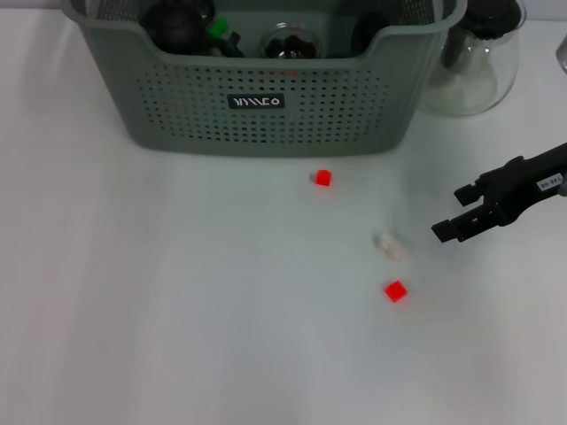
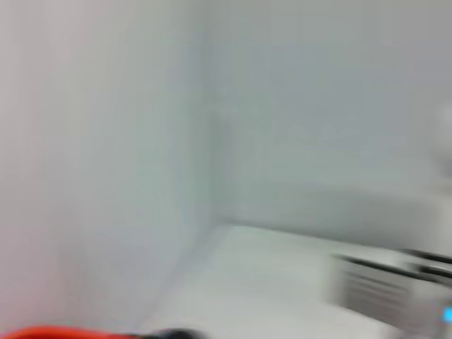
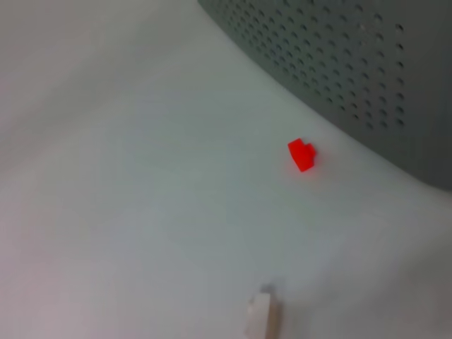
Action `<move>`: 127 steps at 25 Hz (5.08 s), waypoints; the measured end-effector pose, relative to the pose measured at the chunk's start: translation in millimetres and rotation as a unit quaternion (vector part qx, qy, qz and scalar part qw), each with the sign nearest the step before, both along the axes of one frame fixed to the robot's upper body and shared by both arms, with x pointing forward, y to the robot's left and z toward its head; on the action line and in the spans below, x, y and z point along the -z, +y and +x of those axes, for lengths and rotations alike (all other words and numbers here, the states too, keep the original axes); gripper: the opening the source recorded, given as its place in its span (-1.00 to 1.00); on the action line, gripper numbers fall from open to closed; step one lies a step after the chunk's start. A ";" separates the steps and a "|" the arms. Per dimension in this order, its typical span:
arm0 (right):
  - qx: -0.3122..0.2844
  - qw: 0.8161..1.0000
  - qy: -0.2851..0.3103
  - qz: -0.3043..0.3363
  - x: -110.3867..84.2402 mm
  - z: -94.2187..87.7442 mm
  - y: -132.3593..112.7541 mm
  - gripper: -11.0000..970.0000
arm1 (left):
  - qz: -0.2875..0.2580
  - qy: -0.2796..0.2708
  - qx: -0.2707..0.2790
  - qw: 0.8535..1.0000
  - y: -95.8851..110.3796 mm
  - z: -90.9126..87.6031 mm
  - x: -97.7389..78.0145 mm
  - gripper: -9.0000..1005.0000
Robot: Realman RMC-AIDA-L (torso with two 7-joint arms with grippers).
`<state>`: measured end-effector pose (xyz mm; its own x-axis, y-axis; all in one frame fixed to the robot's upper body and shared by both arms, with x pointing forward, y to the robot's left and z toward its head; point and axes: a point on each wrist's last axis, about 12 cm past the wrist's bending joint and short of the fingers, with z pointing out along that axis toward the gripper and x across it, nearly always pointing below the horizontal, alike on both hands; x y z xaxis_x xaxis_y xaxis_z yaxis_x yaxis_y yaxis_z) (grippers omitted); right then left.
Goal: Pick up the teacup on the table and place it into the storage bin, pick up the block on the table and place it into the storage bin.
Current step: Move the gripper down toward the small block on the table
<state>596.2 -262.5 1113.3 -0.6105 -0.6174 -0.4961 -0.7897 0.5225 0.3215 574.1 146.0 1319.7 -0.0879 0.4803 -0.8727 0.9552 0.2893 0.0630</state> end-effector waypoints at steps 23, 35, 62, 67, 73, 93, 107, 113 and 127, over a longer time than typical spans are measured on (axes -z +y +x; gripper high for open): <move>0.008 1.000 0.001 -0.003 1.0 -0.9 -5.4 0.89 | 0.242 0.133 0.110 0.955 -72.9 -20.5 158.2 0.57; -0.045 0.999 -0.010 -0.001 -4.9 3.1 19.6 0.89 | 0.164 0.161 0.161 0.960 -27.6 -24.6 163.2 0.57; -0.377 0.897 -0.087 -0.212 -33.8 17.2 121.9 0.89 | -0.225 0.099 -0.033 0.969 109.3 -66.7 238.9 0.57; -0.421 0.871 -0.098 -0.236 -33.8 14.9 133.6 0.88 | -0.235 0.107 -0.048 0.965 110.0 -69.2 244.2 0.57; -0.466 0.846 -0.116 -0.232 -31.4 10.1 148.5 0.88 | -0.241 0.111 -0.070 0.962 111.6 -69.0 248.8 0.57; -0.523 0.795 -0.160 -0.261 -13.4 2.5 169.4 0.87 | -0.211 0.098 -0.091 0.968 116.9 -70.8 260.0 0.56; -0.530 0.791 -0.159 -0.262 -11.2 -1.4 174.7 0.86 | -0.131 0.129 -0.105 0.977 128.2 -66.0 265.7 0.56; -0.533 0.789 -0.161 -0.261 -9.9 -2.8 177.0 0.86 | -0.108 0.135 -0.112 0.979 130.1 -66.3 271.3 0.56; -0.529 0.792 -0.157 -0.262 -5.5 -3.5 173.8 0.57 | -0.114 0.137 -0.115 0.977 129.8 -66.7 271.5 0.56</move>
<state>592.7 -88.7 1118.7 0.4896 -0.8715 -0.0280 -0.8719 -0.4892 -0.0200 507.4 275.8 1048.3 -0.4156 0.2155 -0.8836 0.8352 0.4750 -0.2770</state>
